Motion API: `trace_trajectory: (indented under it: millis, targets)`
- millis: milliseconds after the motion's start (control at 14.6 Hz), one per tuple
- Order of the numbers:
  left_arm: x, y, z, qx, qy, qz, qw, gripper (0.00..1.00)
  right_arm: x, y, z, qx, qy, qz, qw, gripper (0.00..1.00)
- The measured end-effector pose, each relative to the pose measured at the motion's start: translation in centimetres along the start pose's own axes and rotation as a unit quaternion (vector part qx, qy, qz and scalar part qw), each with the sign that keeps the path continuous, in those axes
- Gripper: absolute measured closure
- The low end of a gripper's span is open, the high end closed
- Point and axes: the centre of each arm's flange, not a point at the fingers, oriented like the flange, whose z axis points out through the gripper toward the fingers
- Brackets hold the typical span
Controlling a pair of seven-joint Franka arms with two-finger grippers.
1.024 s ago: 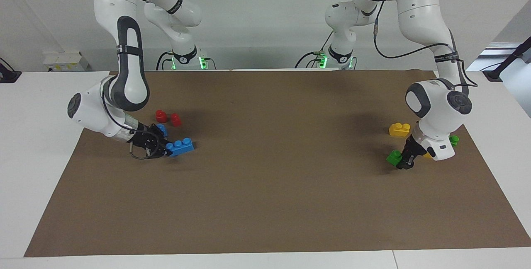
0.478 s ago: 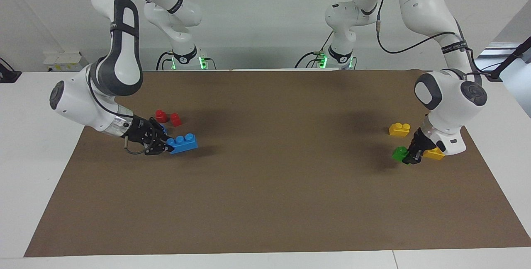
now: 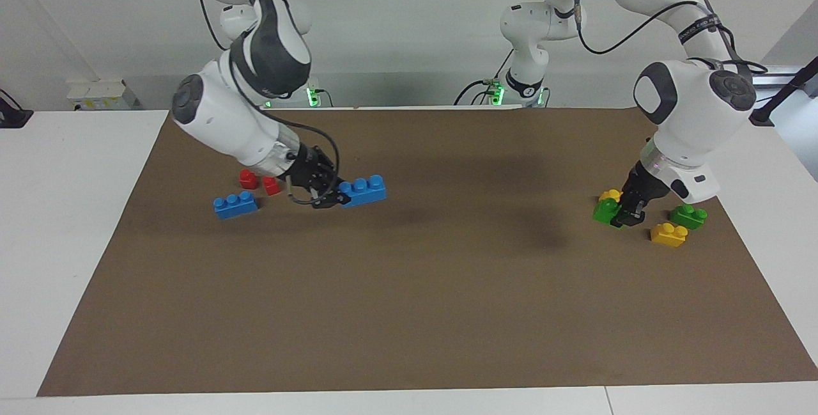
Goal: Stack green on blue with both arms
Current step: 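Lift the green brick with the left gripper while the right gripper carries the blue brick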
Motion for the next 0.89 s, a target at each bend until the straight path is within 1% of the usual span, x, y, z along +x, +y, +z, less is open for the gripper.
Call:
trace_trajectory:
  millis: [68, 137, 273, 410, 478, 683, 888]
  targets:
    - [-1.9, 0.4, -0.6, 0.003, -0.002, -0.021, 1.0, 0.66, -3.0, 0.5, 1.6, 0.007, 0.0, 0.012, 1.0, 0.66]
    - [-3.7, 0.7, -1.2, 0.005, -0.002, -0.042, 0.999, 0.66, -5.3, 1.1, 3.0, 0.01, 0.001, 0.021, 1.0, 0.66]
    - [-7.5, 1.5, -2.1, 0.006, 0.001, -0.087, 0.996, 0.66, -7.8, 2.1, 5.3, 0.015, 0.003, 0.039, 0.999, 0.66]
    - [-10.4, 1.7, -2.7, 0.014, 0.0, -0.101, 0.995, 0.66, -8.1, 2.6, 7.4, 0.031, 0.005, 0.055, 0.998, 0.66]
    - [-11.2, 1.6, -3.2, 0.015, 0.0, -0.107, 0.994, 0.66, -8.1, 3.0, 8.6, 0.035, 0.007, 0.059, 0.998, 0.66]
    - [-12.2, 1.3, -4.3, 0.012, 0.001, -0.125, 0.992, 0.66, -8.8, 4.2, 12.4, 0.043, 0.014, 0.08, 0.996, 0.66]
    - [-13.0, 1.4, -4.3, 0.012, 0.001, -0.151, 0.988, 0.66, -8.3, 5.1, 15.7, 0.048, 0.023, 0.084, 0.995, 0.66]
